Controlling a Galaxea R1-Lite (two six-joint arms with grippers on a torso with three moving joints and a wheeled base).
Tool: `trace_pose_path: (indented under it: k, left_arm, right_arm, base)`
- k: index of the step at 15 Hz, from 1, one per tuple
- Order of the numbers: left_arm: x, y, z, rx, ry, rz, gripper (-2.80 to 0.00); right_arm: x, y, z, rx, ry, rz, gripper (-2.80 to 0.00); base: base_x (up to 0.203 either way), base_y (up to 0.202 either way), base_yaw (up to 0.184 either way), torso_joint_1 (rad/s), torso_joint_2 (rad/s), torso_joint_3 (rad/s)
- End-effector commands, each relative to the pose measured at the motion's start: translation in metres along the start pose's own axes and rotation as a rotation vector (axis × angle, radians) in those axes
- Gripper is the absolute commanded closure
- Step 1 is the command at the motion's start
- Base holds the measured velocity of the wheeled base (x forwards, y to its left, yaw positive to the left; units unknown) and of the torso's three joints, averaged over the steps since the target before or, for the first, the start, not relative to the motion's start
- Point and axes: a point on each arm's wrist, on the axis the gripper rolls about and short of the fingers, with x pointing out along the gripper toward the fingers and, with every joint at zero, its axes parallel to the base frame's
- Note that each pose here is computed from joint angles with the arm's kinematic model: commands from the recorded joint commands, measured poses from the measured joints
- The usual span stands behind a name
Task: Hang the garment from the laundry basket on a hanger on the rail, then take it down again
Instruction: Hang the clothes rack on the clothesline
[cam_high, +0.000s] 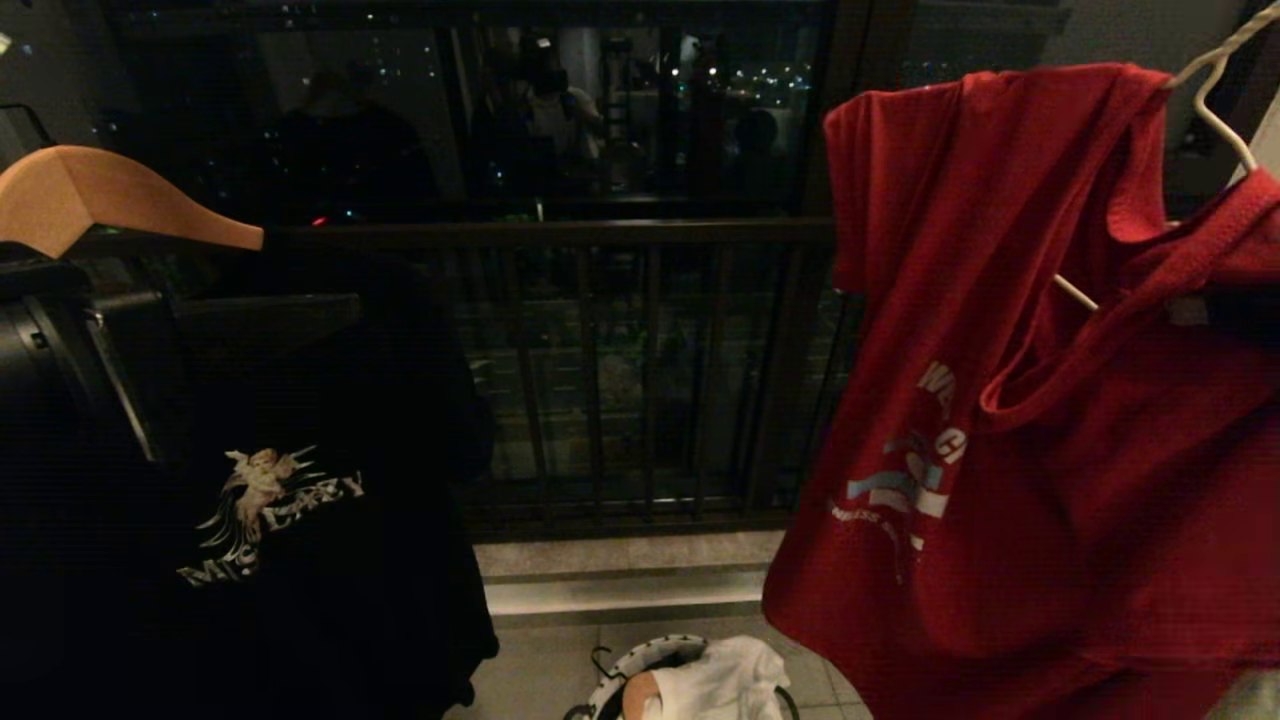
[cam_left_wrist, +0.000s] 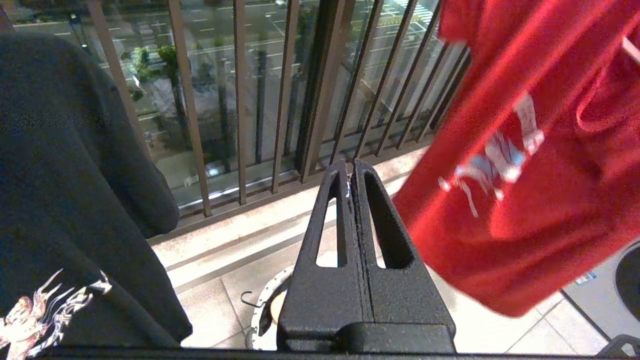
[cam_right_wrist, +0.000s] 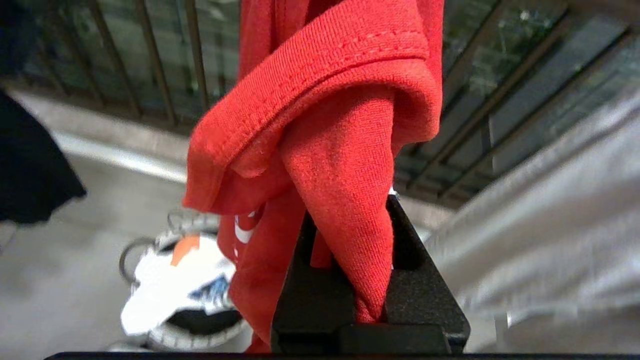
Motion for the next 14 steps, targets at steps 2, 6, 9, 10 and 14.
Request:
trace_pose_path:
  k: [2, 6, 9, 10, 14]
  left_arm:
    - [-0.001, 0.000, 0.002, -0.003, -0.008, 0.000, 0.00]
    - [-0.001, 0.000, 0.003, -0.002, -0.010, 0.002, 0.00]
    - [-0.001, 0.000, 0.003, -0.003, -0.015, 0.002, 0.00]
    - [-0.001, 0.001, 0.004, -0.003, -0.015, 0.006, 0.00]
    - [-0.002, 0.001, 0.004, -0.003, -0.018, 0.005, 0.00]
  right_arm:
    - [0.027, 0.003, 0.006, -0.024, 0.040, 0.005, 0.00]
    - [0.039, 0.002, 0.005, -0.020, 0.066, -0.003, 0.00]
    - [0.042, -0.002, 0.003, -0.005, 0.077, -0.025, 0.00]
    - [0.041, -0.004, 0.003, 0.000, 0.078, -0.032, 0.00]
    - [0.039, -0.007, 0.006, 0.017, 0.062, -0.049, 0.00]
  base:
    - [0.000, 0.000, 0.000, 0.000, 0.00, 0.000]
    - [0.000, 0.000, 0.000, 0.000, 0.00, 0.000]
    - [0.000, 0.000, 0.000, 0.000, 0.00, 0.000]
    - [0.000, 0.000, 0.000, 0.000, 0.00, 0.000]
    - [0.000, 0.000, 0.000, 0.000, 0.00, 0.000]
